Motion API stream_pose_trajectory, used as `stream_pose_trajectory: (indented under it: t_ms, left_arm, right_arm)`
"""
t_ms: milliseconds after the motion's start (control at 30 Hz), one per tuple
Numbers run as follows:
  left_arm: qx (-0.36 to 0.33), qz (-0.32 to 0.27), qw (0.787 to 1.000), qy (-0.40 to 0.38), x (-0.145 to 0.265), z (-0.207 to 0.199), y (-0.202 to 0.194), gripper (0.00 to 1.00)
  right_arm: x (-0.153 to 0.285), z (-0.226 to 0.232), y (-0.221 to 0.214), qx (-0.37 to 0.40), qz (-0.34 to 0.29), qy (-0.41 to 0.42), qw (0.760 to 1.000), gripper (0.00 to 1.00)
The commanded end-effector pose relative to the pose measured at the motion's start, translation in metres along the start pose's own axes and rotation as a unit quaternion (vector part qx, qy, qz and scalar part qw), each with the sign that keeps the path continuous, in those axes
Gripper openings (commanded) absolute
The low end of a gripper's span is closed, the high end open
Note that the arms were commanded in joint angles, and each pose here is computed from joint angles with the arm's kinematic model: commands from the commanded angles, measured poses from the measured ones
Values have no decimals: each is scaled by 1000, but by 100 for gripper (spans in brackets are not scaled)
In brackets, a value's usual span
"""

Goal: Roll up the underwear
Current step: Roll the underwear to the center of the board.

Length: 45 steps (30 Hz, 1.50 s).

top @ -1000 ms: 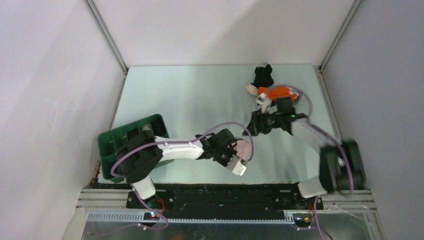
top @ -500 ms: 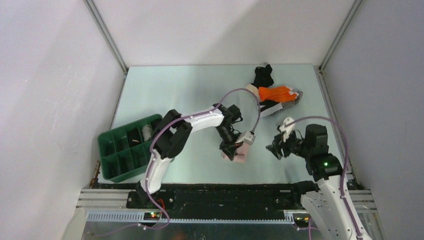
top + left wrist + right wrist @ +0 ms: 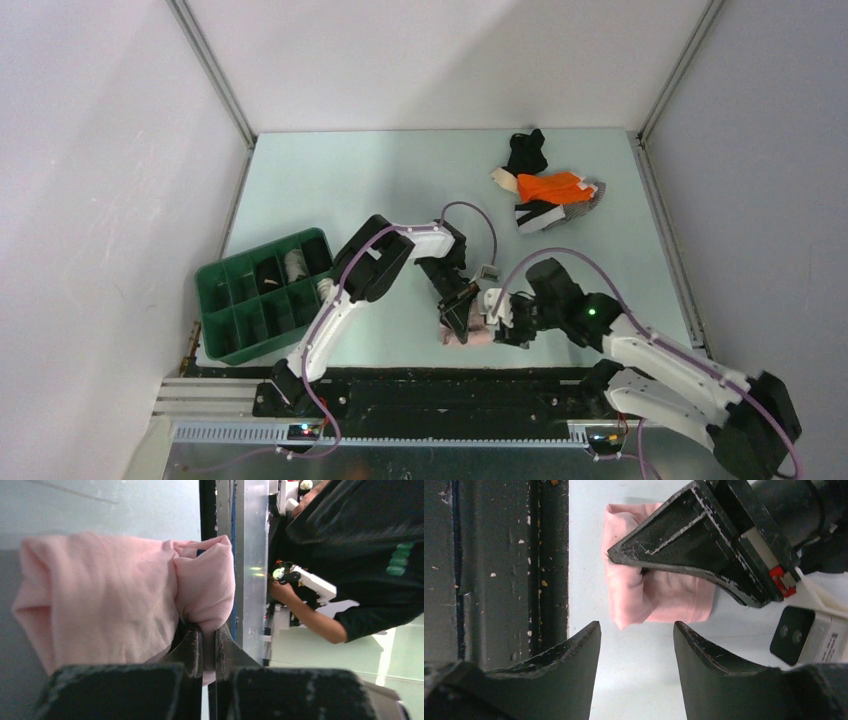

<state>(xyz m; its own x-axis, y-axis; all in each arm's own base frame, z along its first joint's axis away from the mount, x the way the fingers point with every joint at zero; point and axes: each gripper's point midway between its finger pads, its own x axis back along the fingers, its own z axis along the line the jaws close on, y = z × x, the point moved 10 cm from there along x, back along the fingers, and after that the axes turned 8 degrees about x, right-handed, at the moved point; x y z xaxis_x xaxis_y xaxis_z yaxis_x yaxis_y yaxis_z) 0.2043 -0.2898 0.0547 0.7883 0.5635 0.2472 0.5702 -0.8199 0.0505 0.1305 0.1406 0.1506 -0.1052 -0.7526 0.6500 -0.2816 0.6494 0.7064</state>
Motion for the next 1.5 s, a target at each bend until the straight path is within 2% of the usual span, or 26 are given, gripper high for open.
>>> stream_pose_trajectory:
  t_ms: [0,200,567,767,800,867,900,967,1033,1067,1100,1133,1167,1200,1233,1267,1300,1367,1400,1433,1467]
  left_arm:
    - [46,20,998,27,-4,14,-2,3]
    - [52,5,998,28,2,16,2,4]
    - [30,-10,999,11,10,9,1,5]
    - [15,-16,1000,8,17,6,-2,8]
    - [10,-19,1000,8,19,5,-4,11]
    - [6,-26,1000,11,25,3,-7,18]
    - [2,-34,999,14,30,3,-7,21]
    - [12,-53,998,18,40,-1,-9,29]
    - [28,-82,996,29,55,-6,-9,46]
    - [13,-99,994,42,62,-9,-7,54]
    - [50,-120,990,50,72,-12,-8,57]
    - [24,-139,986,92,81,-14,-5,64]
    - [65,-165,978,111,93,-18,-7,66]
    - [41,-189,967,168,103,-22,-5,70]
    - [65,-212,955,195,114,-26,-7,72]
    - [58,-231,934,266,127,-32,-6,73]
    - [59,-250,921,291,139,-37,-4,76]
    - [44,-308,877,365,162,-62,-9,84]
    - [21,-348,845,406,174,-69,-6,85]
    - [16,-391,821,415,177,-88,-21,86]
    - [-35,-443,784,434,188,-99,-16,86]
  right_arm:
    - [-14,-15,16,52,-35,-30,998,60]
    - [-33,-5,20,-30,-28,-13,999,60]
    - [-55,-1,16,-26,46,28,998,58]
    - [-67,-10,18,-34,79,51,995,41]
    - [-68,-11,18,-35,80,55,995,38]
    - [-71,-13,22,-38,81,71,993,25]
    - [-74,-14,24,-42,81,81,993,11]
    - [-78,-16,30,-63,82,94,990,0]
    - [-82,-16,36,-117,77,113,984,0]
    - [-83,-18,35,-135,73,116,981,0]
    - [-87,-18,37,-164,68,126,976,0]
    - [-89,-17,37,-177,67,129,973,0]
    - [-92,-15,37,-203,61,138,968,0]
    - [-95,-14,35,-216,63,143,964,0]
    - [-97,-14,36,-236,57,146,959,0]
    - [-100,-14,32,-250,60,150,955,0]
    - [-103,-15,29,-271,54,152,949,0]
    - [-108,-20,18,-312,55,151,936,0]
    - [-112,-20,12,-326,52,157,931,0]
    - [-111,-25,6,-349,51,153,923,0]
    - [-114,-25,1,-364,46,165,915,0]
